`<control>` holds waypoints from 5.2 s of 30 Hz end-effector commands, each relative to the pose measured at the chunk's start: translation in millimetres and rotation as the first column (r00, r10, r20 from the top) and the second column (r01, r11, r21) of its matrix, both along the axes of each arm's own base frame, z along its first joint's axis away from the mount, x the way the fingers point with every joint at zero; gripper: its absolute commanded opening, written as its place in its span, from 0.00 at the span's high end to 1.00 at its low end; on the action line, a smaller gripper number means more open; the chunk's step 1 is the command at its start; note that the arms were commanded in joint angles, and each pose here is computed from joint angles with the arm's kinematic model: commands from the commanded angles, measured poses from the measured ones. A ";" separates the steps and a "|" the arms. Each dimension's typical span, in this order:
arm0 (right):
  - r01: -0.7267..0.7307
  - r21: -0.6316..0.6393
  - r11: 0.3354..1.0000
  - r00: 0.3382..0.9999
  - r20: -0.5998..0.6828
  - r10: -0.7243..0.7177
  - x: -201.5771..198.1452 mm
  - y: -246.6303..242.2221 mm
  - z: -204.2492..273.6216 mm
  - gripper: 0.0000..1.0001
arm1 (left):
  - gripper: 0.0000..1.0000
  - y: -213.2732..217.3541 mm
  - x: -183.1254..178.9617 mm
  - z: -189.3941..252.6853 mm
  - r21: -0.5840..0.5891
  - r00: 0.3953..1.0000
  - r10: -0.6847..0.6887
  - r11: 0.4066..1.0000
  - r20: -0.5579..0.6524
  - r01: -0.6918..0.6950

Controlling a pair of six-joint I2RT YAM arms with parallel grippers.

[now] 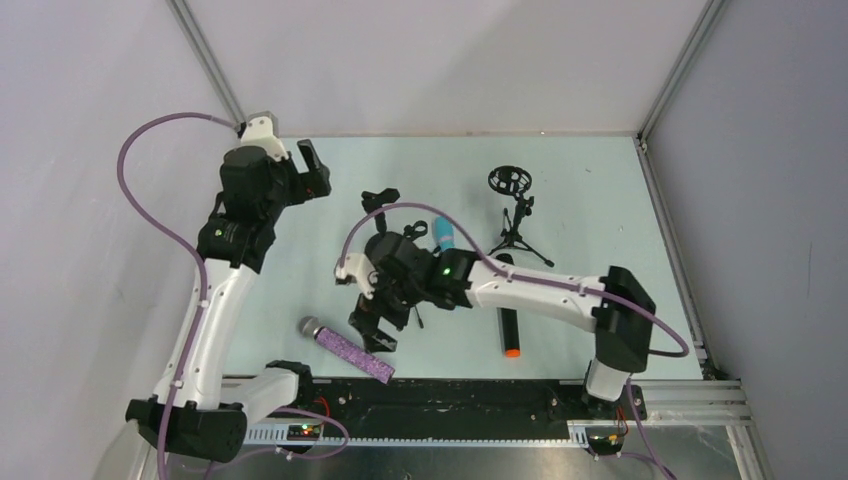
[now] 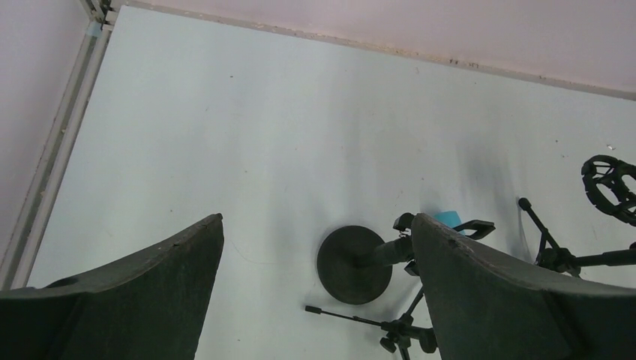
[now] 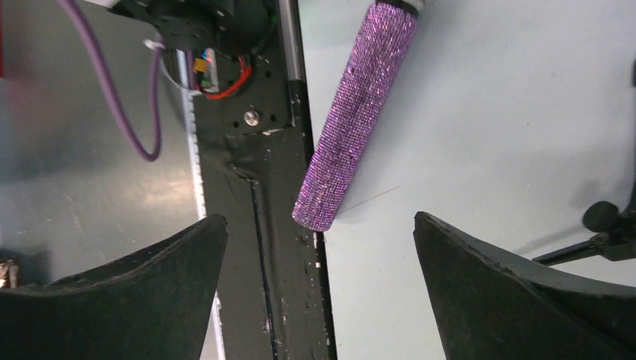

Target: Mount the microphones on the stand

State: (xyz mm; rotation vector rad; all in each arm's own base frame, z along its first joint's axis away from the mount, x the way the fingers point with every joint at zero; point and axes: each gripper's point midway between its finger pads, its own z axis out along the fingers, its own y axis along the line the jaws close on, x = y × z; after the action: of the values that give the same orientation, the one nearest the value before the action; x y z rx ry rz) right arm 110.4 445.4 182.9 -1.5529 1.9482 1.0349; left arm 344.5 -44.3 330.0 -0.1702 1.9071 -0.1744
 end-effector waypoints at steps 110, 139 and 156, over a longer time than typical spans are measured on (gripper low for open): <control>0.083 0.106 0.991 0.984 0.146 -0.098 8.6 19.3 27.2 1.00 | 0.02 10.4 -27.5 52.6 -0.096 0.954 0.033 0.995 0.297 -0.005; 0.421 0.732 0.536 0.795 -0.013 -0.607 126.3 -162.7 202.8 1.00 | 0.02 -32.5 -8.2 31.5 -0.145 0.964 -0.157 0.971 0.213 0.190; 0.465 0.828 0.313 0.691 -0.119 -0.713 193.6 -198.7 236.2 1.00 | 0.02 -39.9 -8.3 27.9 -0.151 0.962 -0.185 0.965 0.203 0.217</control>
State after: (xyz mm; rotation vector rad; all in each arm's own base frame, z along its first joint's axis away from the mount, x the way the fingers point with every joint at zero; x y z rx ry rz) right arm 289.8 260.5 376.8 -0.4217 1.4400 1.0410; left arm 336.0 -76.4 341.9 -0.0947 1.7632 -0.4362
